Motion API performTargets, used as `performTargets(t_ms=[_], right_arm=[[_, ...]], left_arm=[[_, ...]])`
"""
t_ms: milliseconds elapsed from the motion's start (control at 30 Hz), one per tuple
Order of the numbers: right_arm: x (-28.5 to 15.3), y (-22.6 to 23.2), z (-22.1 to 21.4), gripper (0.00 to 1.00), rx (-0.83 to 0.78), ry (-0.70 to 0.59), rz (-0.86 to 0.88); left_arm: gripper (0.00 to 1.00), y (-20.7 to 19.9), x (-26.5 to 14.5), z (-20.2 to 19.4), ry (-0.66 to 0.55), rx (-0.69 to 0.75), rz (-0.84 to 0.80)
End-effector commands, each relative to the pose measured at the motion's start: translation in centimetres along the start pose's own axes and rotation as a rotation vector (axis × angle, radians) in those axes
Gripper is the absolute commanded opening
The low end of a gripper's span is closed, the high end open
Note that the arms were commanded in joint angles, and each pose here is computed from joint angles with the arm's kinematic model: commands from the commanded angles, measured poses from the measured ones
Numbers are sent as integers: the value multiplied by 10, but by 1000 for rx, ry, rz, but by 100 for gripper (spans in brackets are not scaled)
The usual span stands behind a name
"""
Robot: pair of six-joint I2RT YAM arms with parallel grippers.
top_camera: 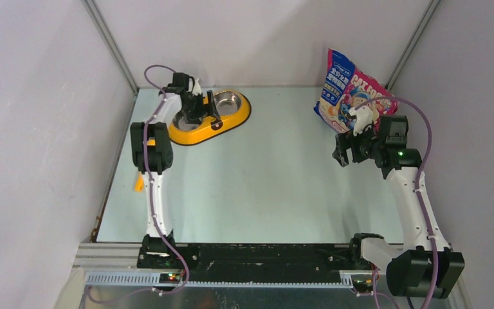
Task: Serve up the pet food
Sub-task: Move the pet food bowl to the center of the board, then move the pet food bag to the center of the board.
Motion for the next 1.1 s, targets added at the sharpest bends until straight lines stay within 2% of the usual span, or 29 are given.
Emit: performTargets(t_ms=[0, 67, 133, 267, 433, 600, 767, 933, 1067], right_arm=[[-11, -3, 15, 84, -93, -50, -114], [-18, -2, 25, 85, -153, -73, -172], [-29, -3, 40, 85, -207, -96, -233], [-54, -16, 60, 86, -233, -137, -399], [-76, -26, 68, 86, -207, -207, -494], [-80, -27, 71, 85, -161, -267, -489], [-79, -17, 55, 85, -157, -302, -472], [-75, -2, 42, 85, -171, -316, -371], [-86, 1, 42, 85, -181, -345, -406]], left_arm=[[100, -40, -76, -11, -27, 109, -131], [100, -56, -126, -22, -70, 195, -182], [100, -58, -158, -40, -71, 258, -213], [100, -49, -201, -85, -63, 392, -228], [100, -25, -220, -137, -43, 533, -214], [100, -3, -219, -169, -35, 573, -173], [100, -3, -212, -152, -95, 542, -109], [100, -4, -203, -131, -145, 509, -57], [100, -23, -191, -114, -95, 497, -106]])
Point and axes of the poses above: each gripper's point midway between its finger pads, its own x axis out along the fingers, its own y axis along the line the jaws close on, z = x × y, the point moved 9 cm from there along -x, back along the fingers, and after that the axes turned 15 degrees about -x, right-handed, at the moved point
